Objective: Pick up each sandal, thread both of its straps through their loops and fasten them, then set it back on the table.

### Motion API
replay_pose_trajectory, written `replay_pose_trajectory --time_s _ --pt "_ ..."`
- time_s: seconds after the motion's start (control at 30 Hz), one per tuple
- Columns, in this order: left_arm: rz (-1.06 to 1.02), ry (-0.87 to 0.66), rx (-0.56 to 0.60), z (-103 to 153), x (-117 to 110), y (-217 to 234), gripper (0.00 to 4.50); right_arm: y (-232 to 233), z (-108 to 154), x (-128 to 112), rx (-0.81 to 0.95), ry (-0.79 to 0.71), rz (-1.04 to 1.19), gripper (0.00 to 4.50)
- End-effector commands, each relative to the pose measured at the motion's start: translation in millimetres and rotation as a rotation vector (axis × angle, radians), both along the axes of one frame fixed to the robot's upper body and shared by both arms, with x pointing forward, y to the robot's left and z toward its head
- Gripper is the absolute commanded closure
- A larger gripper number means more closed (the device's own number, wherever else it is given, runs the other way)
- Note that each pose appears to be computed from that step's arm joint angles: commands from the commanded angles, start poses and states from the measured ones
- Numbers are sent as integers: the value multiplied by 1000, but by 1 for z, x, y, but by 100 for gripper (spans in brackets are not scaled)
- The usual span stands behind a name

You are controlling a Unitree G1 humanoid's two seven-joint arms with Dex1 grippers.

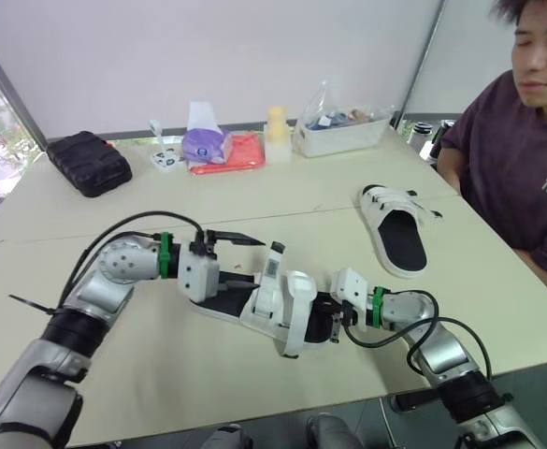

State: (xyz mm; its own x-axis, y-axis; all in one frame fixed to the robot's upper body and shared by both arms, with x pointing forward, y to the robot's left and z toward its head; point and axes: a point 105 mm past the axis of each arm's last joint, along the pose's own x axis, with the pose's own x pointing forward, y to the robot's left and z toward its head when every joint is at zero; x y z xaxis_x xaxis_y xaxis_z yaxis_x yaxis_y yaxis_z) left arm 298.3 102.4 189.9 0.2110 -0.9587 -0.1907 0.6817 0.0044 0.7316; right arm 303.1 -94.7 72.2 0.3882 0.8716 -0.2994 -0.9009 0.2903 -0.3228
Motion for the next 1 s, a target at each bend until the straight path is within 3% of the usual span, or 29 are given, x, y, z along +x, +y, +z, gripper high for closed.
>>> replay_pose_trajectory --time_s 0.03,0.13,0.23,0.33,0.4,0.67,1.0 --pt "30 261 -150 35 -17 -9 79 -7 -32 -4 -68 109 -21 450" --pt "-8 509 -174 32 -40 -20 79 -5 -33 -3 -68 111 -14 450" --pt "-37 720 -126 14 -60 -21 79 -3 -32 0 -67 110 -9 450" --pt "-33 888 -42 -13 -69 -17 79 -2 -33 1 -71 110 -3 450" --pt "1 960 -55 -20 -65 -15 79 -2 -32 1 -70 108 -2 450" --pt "-9 1054 -48 -33 -66 -18 79 -5 -33 1 -74 109 -9 450" --pt "25 1084 61 -70 -58 -35 79 -2 -31 2 -67 104 -14 450"
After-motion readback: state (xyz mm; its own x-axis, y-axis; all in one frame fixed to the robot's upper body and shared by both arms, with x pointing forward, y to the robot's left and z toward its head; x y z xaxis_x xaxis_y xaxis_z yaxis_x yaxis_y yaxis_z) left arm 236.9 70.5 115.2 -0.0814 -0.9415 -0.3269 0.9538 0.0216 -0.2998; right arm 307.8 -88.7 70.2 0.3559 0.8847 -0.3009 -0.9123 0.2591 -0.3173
